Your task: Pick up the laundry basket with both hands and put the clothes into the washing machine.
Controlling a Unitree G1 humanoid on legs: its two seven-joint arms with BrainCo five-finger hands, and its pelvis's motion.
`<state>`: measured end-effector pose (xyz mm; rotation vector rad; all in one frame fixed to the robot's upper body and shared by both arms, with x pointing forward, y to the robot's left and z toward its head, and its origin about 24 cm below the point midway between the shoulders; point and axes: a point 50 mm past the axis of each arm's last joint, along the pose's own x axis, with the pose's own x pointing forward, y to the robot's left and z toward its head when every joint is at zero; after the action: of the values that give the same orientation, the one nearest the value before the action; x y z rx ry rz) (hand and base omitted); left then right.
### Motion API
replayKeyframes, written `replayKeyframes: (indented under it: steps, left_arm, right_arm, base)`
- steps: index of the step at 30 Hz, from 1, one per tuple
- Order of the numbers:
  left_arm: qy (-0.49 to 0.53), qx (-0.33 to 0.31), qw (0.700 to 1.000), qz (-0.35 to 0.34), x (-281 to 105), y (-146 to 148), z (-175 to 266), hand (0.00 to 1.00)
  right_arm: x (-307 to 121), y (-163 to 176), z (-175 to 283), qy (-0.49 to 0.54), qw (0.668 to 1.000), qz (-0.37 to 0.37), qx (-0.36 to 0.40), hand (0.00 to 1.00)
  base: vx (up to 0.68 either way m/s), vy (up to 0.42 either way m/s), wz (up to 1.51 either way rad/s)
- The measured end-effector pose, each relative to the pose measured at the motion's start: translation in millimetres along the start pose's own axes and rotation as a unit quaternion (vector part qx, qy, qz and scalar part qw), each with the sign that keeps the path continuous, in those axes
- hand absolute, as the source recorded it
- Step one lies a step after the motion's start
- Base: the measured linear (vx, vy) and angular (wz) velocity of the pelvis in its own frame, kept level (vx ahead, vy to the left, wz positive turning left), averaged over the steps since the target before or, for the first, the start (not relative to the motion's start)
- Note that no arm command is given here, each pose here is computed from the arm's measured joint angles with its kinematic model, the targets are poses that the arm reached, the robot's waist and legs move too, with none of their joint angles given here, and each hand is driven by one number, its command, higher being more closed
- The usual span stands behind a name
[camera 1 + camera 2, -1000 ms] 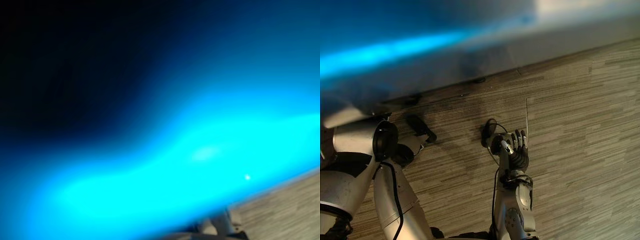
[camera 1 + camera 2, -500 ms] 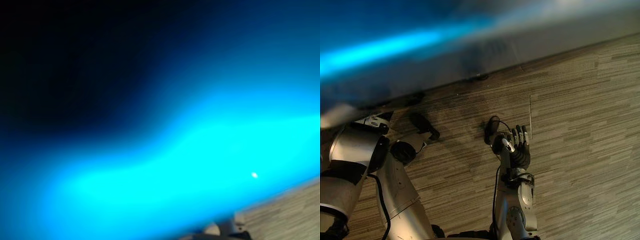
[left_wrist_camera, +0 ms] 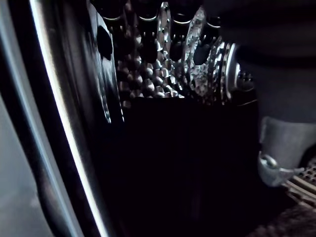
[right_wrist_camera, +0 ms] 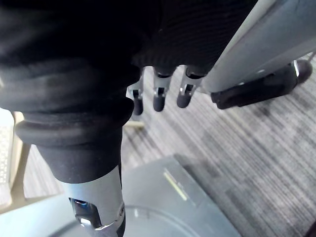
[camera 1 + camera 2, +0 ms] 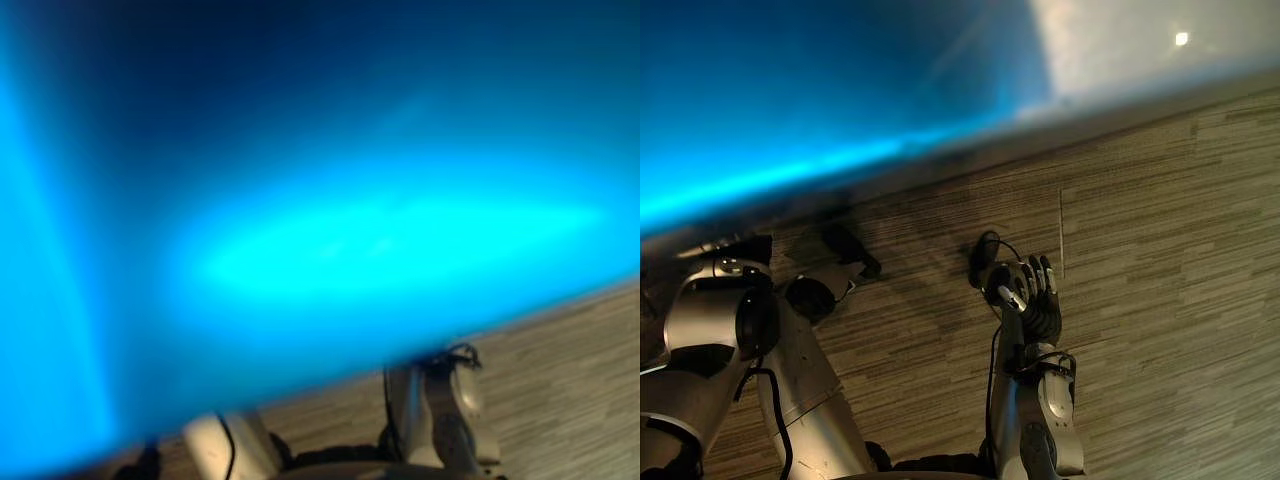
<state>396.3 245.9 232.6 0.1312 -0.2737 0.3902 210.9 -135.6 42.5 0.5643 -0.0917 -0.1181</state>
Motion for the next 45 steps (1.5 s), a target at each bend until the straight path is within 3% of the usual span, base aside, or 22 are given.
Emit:
replayKeyframes:
  steps: [5,9,14,18,26,31,38,45]
  left_arm:
    - [-0.010,-0.055,0.998,0.004,-42,-16,-38,0.00]
    - [0.062,-0.025,0.998,0.000,-102,-38,-97,0.00]
    - [0.184,0.046,0.976,-0.107,-214,-67,-167,0.00]
    - [0.253,0.047,0.952,-0.167,-268,-65,-193,0.00]
    - [0.312,0.065,0.930,-0.184,-303,-45,-214,0.00]
    - [0.333,0.043,0.923,-0.188,-315,-42,-218,0.00]
    - [0.389,-0.029,0.909,-0.148,-325,-26,-229,0.00]
    - [0.408,-0.069,0.900,-0.134,-330,-27,-230,0.00]
  right_arm:
    - [0,-4,0,-0.001,1.000,-0.009,-0.015,0.00]
    - [4,-17,-1,-0.003,0.998,-0.046,-0.046,0.00]
    - [2,-46,-19,0.043,0.987,-0.105,-0.110,0.00]
    - [-16,-69,-42,0.122,0.970,-0.122,-0.173,0.00]
    - [-47,-102,-69,0.225,0.935,-0.132,-0.242,0.00]
    - [-43,-119,-68,0.233,0.925,-0.156,-0.257,0.00]
    - [-34,-108,-68,0.201,0.935,-0.199,-0.212,0.00]
    - [-15,-108,-22,0.083,0.941,-0.262,-0.198,0.00]
  base:
    - [-0.03,-0.070,0.13]
    - [0.01,-0.118,0.17]
    - [0.06,-0.113,0.19]
    - [0.10,-0.096,0.17]
    - [0.13,-0.086,0.22]
    - [0.16,0.084,-0.15]
    - [0.08,0.109,-0.41]
    - [-0.10,0.008,-0.93]
